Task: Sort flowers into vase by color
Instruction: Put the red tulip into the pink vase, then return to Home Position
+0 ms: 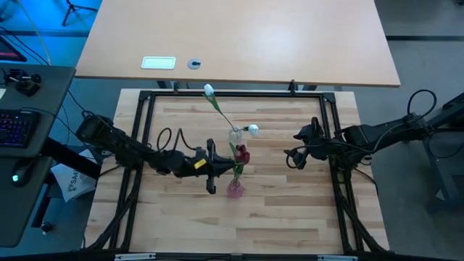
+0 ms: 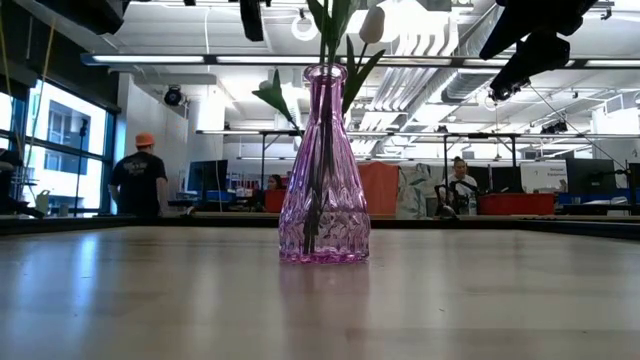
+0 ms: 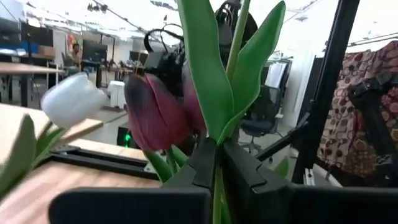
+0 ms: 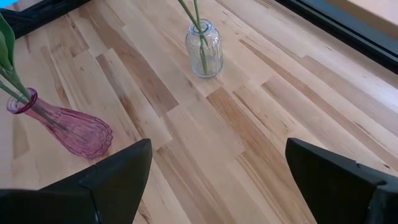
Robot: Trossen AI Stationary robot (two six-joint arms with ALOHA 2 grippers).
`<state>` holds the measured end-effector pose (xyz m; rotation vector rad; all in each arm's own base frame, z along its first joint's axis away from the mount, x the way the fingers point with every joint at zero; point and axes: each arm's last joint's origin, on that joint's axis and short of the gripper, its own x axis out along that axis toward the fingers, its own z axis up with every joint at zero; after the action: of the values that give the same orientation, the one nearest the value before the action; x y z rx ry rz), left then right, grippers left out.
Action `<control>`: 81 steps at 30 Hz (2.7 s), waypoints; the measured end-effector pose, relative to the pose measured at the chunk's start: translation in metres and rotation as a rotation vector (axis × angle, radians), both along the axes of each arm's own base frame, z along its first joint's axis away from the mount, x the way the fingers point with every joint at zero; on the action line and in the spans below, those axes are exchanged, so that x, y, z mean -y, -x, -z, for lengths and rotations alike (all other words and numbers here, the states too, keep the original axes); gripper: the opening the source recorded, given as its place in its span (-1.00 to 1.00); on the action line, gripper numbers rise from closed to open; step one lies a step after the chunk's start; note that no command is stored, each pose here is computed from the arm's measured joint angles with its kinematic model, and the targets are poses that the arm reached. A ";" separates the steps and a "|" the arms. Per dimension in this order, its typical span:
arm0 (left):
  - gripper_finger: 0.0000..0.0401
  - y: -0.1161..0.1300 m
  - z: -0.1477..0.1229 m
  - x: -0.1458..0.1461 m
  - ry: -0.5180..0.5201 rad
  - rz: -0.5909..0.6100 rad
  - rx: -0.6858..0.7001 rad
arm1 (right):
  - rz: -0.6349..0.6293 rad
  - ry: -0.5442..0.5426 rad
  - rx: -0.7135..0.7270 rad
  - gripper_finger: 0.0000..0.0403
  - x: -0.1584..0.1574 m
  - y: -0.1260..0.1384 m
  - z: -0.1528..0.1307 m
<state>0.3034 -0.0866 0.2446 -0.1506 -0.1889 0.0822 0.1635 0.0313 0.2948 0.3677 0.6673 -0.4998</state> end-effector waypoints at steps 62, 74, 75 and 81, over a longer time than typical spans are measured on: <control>-1.00 0.172 0.060 -0.090 0.267 -0.153 -0.030 | -0.127 -0.175 0.121 -0.98 -0.001 0.031 -0.046; -1.00 0.179 0.069 -0.092 0.320 -0.165 -0.046 | -0.146 -0.249 0.221 -1.00 -0.008 0.069 -0.022; -1.00 0.179 0.069 -0.092 0.320 -0.165 -0.046 | -0.159 -0.257 0.237 -1.00 -0.009 0.070 -0.016; -1.00 0.179 0.068 -0.092 0.322 -0.164 -0.040 | -0.244 -0.296 0.404 -1.00 -0.019 0.065 0.018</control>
<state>0.1248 0.0055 0.1765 -0.4541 -0.1466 0.2788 0.0983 0.0503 0.2771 0.6371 0.3837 -0.0850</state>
